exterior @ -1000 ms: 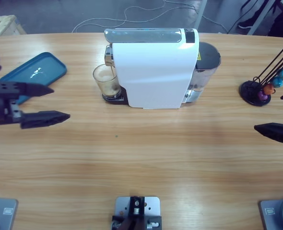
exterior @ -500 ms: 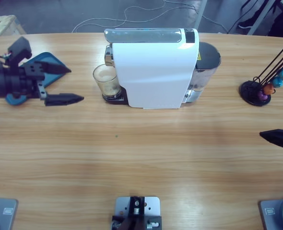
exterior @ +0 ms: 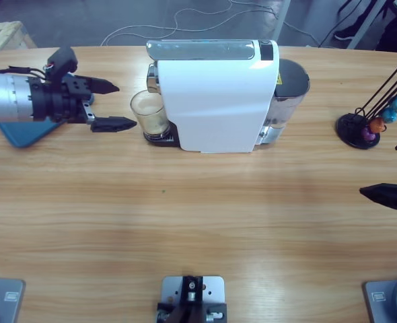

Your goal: Pour coffee

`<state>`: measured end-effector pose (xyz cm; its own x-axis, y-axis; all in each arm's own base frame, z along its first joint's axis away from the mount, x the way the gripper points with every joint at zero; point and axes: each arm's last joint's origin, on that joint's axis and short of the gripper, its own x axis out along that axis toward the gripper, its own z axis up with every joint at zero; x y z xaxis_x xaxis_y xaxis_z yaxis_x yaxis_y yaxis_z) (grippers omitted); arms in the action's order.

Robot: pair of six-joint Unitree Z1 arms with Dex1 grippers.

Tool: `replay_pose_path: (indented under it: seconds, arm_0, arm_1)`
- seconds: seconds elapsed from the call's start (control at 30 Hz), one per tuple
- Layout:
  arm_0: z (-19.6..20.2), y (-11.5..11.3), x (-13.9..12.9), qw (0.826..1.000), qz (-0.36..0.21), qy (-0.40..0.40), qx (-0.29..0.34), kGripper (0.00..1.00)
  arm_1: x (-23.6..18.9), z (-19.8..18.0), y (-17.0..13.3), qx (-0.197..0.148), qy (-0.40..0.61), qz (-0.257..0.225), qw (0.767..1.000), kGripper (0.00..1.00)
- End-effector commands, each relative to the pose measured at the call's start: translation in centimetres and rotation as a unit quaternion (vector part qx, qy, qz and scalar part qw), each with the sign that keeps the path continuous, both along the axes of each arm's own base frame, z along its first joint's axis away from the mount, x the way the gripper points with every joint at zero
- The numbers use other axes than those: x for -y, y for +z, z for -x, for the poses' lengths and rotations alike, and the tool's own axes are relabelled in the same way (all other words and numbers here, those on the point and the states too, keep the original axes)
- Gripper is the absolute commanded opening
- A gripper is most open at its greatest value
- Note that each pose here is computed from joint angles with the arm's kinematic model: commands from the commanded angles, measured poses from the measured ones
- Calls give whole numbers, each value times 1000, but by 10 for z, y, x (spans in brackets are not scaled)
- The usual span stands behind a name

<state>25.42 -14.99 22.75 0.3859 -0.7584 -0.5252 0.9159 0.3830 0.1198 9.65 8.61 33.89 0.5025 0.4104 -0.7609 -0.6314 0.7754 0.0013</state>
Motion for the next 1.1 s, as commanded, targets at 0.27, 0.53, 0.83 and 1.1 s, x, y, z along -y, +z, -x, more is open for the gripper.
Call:
replay_pose_path:
  seconds: [0.27, 0.53, 0.83, 1.1]
  arm_0:
    - [-28, -23, 23, 999, -4, -27, -22, 1000]
    - [-34, -30, 28, 999, -7, -29, -29, 1000]
    - [-34, -36, 35, 999, -10, -35, -39, 1000]
    - [-38, -37, 48, 998, -8, -50, -35, 1000]
  arm_1:
    - [-8, -9, -4, -32, 3, 1, 999, 1000]
    - [-9, -9, -6, -38, 6, 1, 999, 1000]
    - [-10, -8, -7, -45, 12, -3, 999, 1000]
    - [-8, -7, -7, -44, 13, -5, 999, 1000]
